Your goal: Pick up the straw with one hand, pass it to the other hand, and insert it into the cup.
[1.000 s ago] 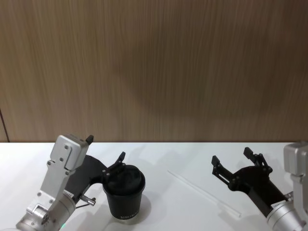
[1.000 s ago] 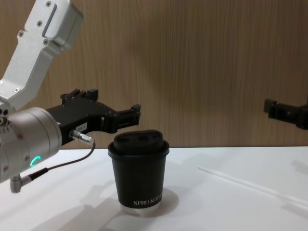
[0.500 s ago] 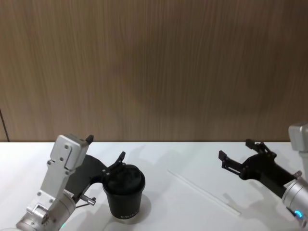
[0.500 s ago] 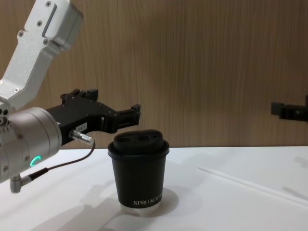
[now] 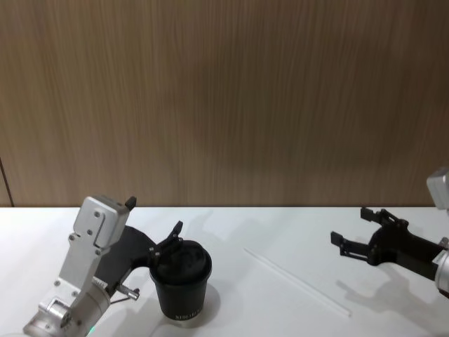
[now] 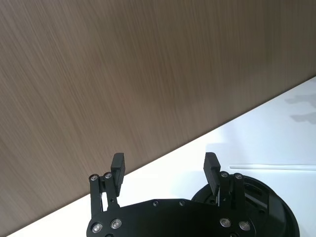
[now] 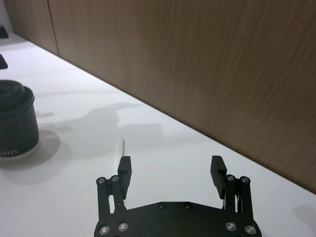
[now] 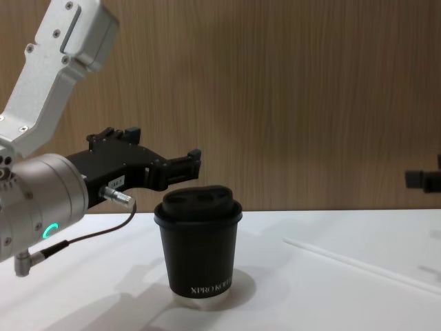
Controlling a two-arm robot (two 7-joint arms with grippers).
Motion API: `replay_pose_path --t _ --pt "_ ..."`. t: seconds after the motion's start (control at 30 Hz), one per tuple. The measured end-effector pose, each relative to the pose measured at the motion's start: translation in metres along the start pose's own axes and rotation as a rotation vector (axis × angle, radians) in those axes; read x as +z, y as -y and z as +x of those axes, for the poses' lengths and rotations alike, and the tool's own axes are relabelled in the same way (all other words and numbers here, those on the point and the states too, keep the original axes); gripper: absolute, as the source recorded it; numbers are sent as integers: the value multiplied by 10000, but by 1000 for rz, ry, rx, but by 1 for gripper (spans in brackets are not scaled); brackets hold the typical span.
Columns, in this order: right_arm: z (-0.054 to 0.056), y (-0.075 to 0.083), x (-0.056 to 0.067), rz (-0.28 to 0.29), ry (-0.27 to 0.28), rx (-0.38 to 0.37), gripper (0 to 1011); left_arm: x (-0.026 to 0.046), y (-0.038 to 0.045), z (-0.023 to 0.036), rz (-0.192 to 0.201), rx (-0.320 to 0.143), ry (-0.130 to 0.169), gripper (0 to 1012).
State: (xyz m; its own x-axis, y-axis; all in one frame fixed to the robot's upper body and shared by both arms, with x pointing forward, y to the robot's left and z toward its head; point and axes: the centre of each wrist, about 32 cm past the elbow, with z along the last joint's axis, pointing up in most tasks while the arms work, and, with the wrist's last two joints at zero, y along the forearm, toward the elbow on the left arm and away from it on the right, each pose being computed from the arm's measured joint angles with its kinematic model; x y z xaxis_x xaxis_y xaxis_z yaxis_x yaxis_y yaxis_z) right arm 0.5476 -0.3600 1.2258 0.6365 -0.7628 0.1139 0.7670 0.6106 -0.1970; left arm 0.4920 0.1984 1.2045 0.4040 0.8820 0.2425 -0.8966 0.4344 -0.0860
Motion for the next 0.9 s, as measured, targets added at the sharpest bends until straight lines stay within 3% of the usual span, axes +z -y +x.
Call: replay_pose_path --t 0.17,0.37,0.67,0.9 --pt "147 41 -10 -42 5 39 1001 0 0 0 0 0 0 1003" --pt "232 87 -7 -97 -6 74 1001 0 0 0 0 0 0 1003" --pt "253 125 -3 -179 -39 102 1001 0 0 0 0 0 0 1003" --pt "199 115 5 -243 -56 121 1001 -1 0 0 0 0 0 1003"
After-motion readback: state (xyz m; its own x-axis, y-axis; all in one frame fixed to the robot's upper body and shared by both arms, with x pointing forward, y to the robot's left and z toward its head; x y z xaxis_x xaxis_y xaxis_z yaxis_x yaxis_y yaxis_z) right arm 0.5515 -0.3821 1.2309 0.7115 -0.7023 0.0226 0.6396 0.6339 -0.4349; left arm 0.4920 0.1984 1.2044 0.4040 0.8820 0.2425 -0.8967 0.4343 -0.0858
